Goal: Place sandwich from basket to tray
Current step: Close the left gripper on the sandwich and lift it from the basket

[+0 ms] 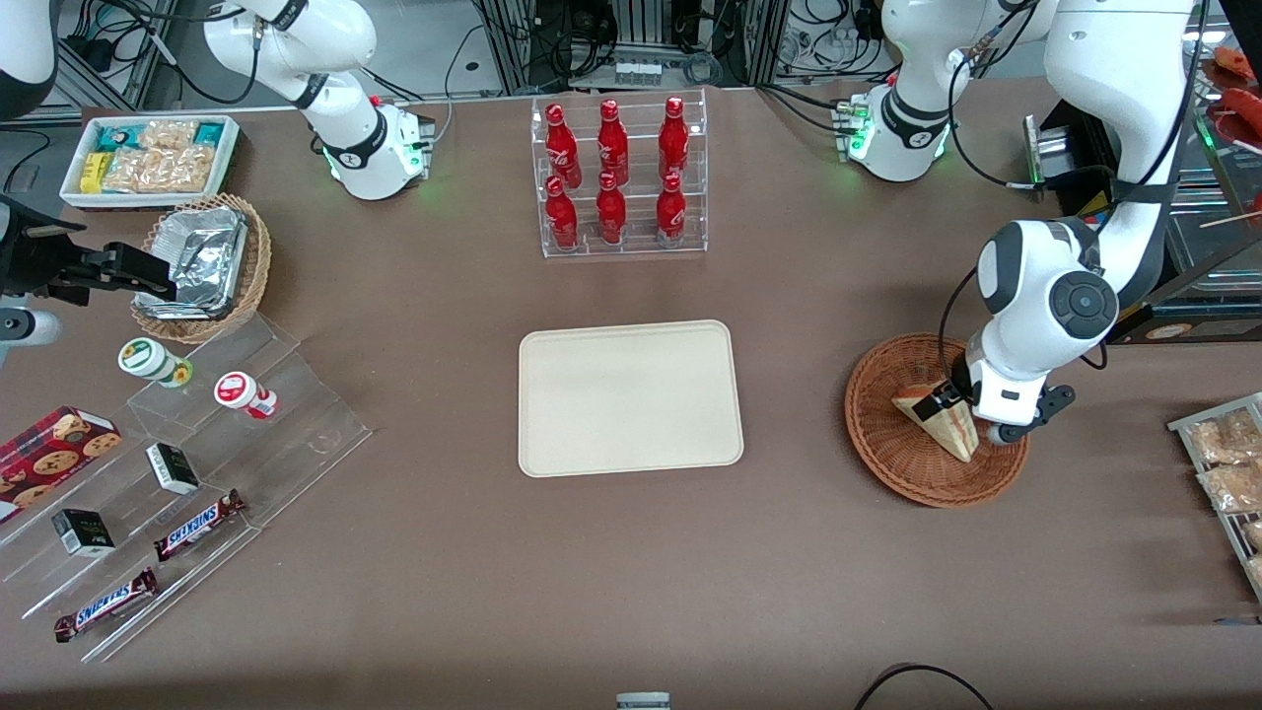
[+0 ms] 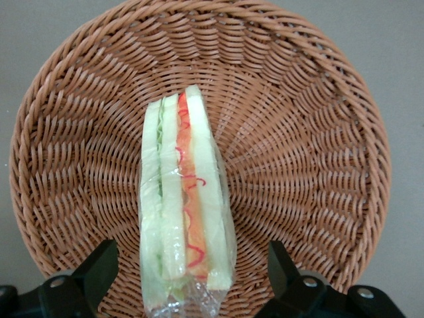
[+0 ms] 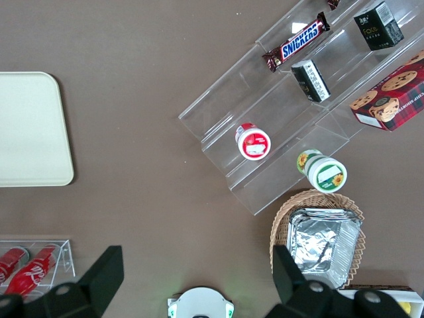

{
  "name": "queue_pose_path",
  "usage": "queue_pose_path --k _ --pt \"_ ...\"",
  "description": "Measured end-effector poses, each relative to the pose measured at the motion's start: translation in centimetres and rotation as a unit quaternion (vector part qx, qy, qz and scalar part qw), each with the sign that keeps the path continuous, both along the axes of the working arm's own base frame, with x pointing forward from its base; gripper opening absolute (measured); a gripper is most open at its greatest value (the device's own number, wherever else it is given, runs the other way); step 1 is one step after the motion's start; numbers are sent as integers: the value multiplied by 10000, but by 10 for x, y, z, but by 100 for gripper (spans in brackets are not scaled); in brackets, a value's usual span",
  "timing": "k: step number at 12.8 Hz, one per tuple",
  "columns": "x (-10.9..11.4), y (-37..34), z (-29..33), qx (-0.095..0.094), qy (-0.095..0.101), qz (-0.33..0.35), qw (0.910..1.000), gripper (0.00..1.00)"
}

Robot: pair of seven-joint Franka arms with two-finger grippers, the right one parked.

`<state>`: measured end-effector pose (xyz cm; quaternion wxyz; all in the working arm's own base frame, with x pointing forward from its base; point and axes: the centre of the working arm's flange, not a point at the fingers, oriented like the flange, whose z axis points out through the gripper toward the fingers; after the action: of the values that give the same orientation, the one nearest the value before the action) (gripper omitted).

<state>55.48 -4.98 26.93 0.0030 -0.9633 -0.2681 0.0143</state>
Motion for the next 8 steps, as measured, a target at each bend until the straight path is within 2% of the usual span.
queue_pose_path --k 2,3,4,8 --pt "-3 3 -5 9 55 25 10000 100" --pt "-4 5 -6 13 75 36 10000 94" --pt "-5 5 -8 15 92 44 9999 93" --pt "-4 5 -12 12 91 45 9999 45"
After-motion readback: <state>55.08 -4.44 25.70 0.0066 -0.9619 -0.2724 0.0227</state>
